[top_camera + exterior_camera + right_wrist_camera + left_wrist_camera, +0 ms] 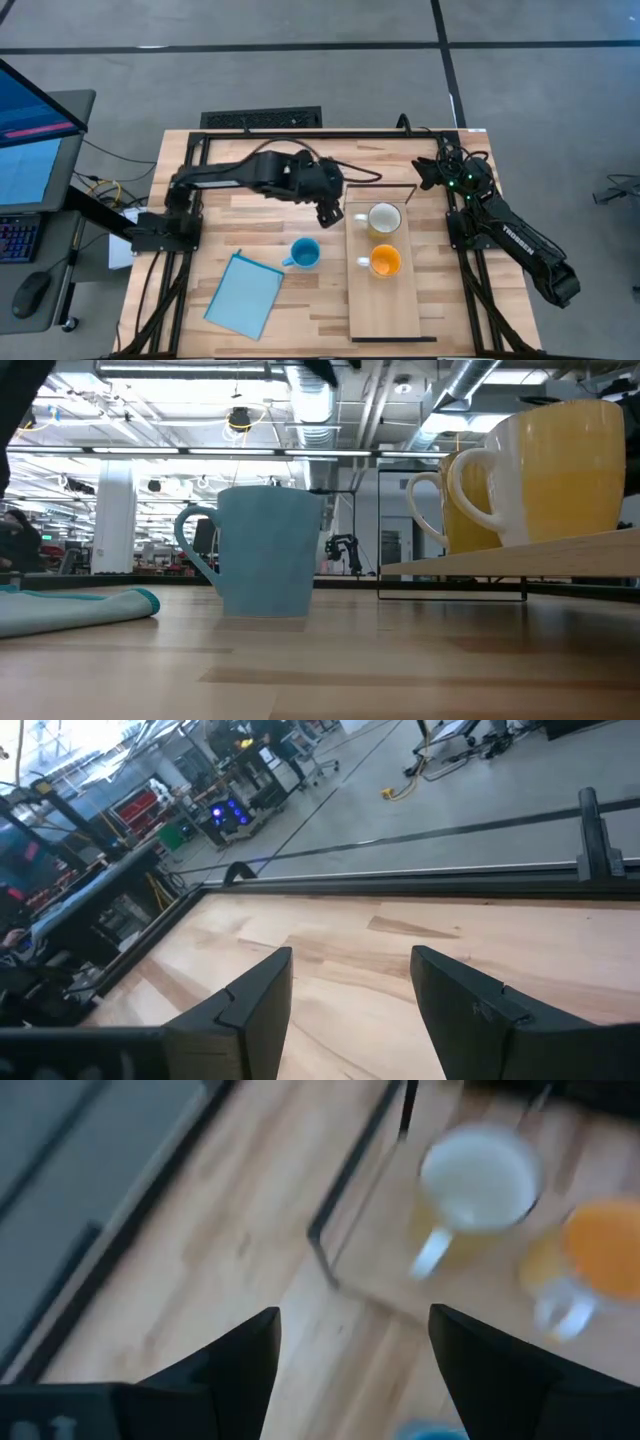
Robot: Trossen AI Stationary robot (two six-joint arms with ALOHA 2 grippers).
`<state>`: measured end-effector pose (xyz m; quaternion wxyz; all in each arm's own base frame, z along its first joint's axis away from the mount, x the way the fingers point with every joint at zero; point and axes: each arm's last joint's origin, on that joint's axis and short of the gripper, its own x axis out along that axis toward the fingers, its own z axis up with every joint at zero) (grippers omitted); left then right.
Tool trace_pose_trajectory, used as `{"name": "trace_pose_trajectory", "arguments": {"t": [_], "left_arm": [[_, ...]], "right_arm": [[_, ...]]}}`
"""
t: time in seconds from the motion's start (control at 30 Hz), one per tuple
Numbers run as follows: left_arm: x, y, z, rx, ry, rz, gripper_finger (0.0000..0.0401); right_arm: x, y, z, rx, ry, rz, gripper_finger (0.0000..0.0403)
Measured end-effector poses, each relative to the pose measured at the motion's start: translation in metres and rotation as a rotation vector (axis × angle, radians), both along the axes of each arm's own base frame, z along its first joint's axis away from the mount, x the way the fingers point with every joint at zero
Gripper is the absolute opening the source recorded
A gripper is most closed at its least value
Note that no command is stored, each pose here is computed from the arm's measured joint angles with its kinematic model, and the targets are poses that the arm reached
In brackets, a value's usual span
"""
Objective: Stack small to large cups/mugs on shelf
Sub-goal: Put the blue cup on the shelf
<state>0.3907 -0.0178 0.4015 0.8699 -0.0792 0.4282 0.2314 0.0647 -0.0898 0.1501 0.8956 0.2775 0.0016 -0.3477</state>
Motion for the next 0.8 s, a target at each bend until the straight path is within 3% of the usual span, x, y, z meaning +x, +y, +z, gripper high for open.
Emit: {"name": "trace_pose_trajectory", "arguments": {"t": [0.2,0.33,0.5,0.6,0.8], "left_arm": [[-0.016,-0.024,0.027,0.135,-0.141,0.026,0.0242],[-0.02,-0.038,0.042,0.093,-0.281,0.031,0.024],[-0.005,-0.057,0.057,0.022,-0.459,-0.211,0.024],[-0.003,-0.065,0.061,0.017,-0.493,-0.303,0.024],[-0.003,-0.07,0.058,0.051,-0.497,-0.247,0.024]], "right_arm": [[0.0,0.0,0.0,-0.018,0.01,0.026,0.0226],[0.001,0.001,0.001,-0.023,0.007,0.049,0.0226],[0.001,0.002,0.001,-0.058,0.026,0.091,0.0226],[0.001,0.002,0.001,-0.06,0.028,0.094,0.0226],[0.001,0.002,0.001,-0.099,0.057,0.103,0.0226]]}}
